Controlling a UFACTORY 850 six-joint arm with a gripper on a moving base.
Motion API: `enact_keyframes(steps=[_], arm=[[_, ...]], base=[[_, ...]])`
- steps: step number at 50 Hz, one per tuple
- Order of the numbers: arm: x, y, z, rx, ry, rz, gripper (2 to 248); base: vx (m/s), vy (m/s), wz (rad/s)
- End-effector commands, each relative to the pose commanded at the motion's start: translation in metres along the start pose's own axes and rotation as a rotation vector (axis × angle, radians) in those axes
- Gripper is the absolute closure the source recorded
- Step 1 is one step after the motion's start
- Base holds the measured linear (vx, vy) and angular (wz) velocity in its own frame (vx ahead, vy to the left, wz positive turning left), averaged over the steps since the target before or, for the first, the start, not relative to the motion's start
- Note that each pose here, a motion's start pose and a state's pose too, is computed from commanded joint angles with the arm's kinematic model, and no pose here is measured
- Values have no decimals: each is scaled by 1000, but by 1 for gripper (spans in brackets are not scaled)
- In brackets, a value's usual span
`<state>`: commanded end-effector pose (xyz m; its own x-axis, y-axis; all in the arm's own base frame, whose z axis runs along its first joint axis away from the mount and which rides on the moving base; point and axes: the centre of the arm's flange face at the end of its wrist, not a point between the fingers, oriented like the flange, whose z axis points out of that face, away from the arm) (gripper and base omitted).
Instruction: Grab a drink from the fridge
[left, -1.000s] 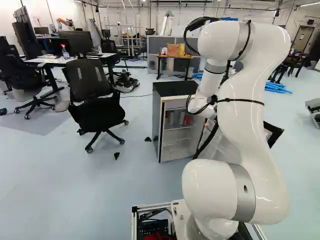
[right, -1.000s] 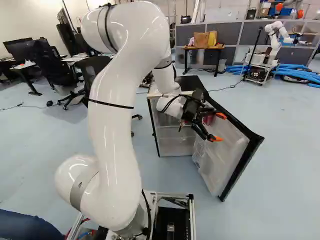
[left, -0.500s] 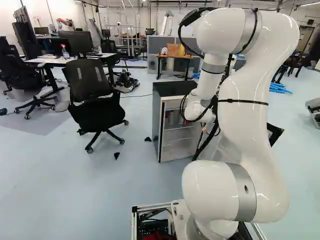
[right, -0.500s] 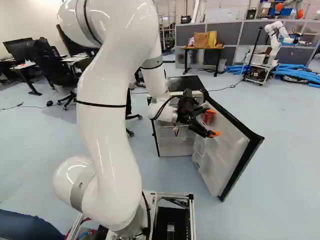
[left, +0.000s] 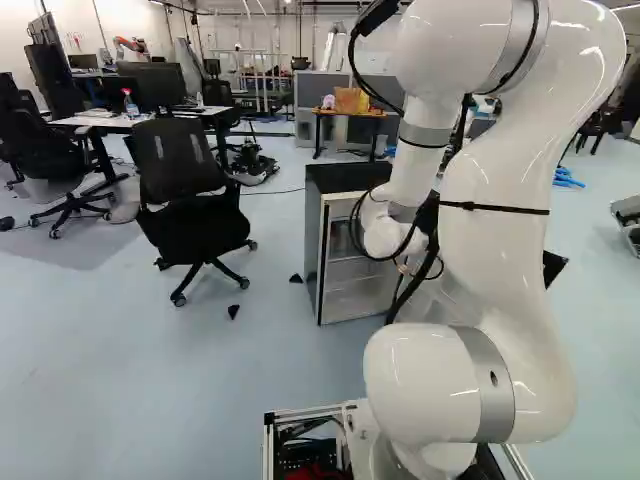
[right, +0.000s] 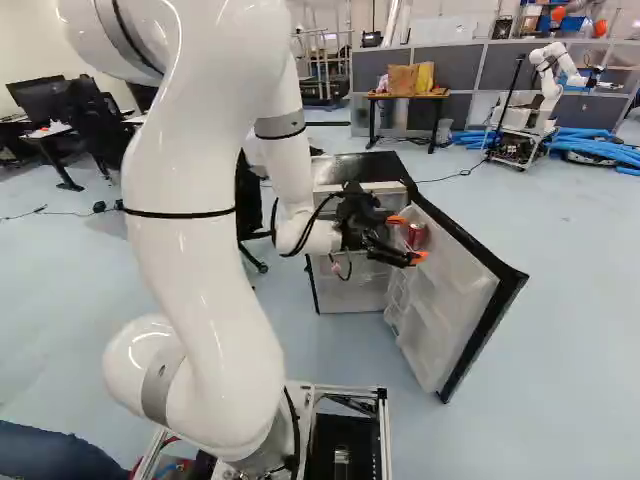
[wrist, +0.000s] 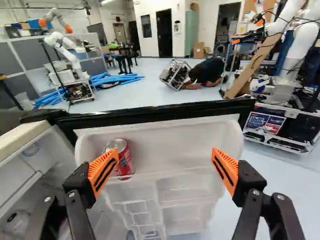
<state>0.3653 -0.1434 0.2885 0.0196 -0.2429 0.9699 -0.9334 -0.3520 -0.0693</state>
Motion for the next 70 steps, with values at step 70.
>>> enact_keyframes(steps=[70], arm=[[-19, -8, -41, 673, -95, -252, 3]], base=[[0, 0, 0]])
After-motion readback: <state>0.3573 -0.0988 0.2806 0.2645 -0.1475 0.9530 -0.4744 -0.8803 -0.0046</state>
